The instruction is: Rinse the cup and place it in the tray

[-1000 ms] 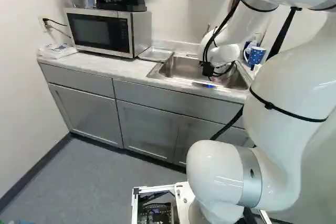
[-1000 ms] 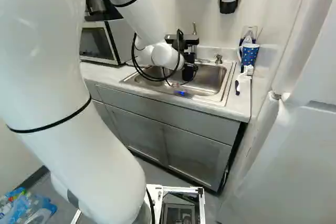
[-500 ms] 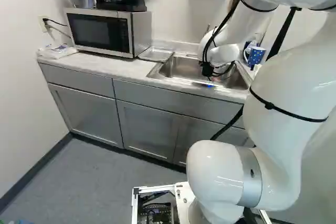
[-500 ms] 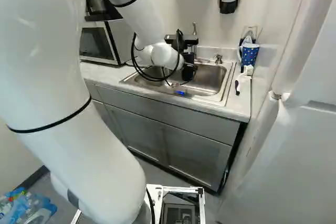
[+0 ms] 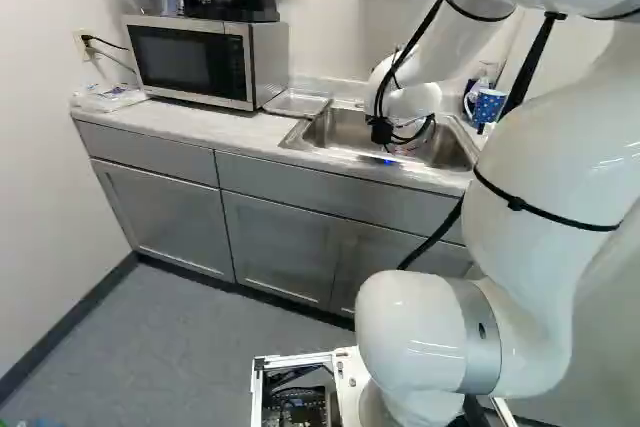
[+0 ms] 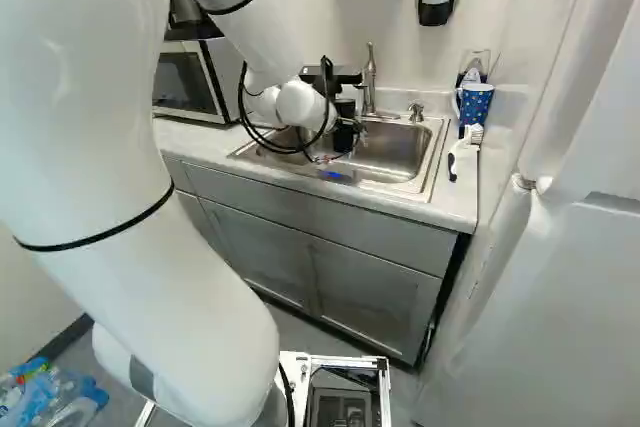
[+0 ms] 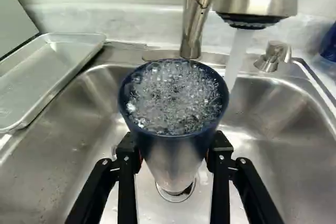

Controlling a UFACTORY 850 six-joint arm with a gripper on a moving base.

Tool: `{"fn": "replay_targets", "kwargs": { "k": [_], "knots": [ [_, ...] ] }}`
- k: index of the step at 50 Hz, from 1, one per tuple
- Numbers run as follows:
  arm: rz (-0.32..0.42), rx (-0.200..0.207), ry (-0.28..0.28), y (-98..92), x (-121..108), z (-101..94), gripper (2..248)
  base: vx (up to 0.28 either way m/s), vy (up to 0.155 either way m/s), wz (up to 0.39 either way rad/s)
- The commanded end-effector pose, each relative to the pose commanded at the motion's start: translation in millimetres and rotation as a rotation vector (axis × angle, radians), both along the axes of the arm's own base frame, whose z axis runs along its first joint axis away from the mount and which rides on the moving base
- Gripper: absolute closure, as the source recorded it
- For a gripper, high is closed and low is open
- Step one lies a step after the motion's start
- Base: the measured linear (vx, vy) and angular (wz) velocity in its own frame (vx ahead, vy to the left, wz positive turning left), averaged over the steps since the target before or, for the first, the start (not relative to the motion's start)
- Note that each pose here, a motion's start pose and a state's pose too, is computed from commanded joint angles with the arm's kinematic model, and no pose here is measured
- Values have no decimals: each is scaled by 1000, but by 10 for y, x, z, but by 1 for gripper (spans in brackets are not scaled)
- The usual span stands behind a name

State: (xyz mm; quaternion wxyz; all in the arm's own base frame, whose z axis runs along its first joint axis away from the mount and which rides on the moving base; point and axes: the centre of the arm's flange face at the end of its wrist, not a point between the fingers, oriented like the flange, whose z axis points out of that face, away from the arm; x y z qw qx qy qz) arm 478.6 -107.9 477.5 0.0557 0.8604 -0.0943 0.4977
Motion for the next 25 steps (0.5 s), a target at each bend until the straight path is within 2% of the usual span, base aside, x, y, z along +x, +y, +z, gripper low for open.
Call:
{"fn": "replay_targets", "kwargs": {
  "k": [25],
  "knots": [
    [78, 0, -2, 361, 180, -1, 125, 0, 0, 0]
  ]
}}
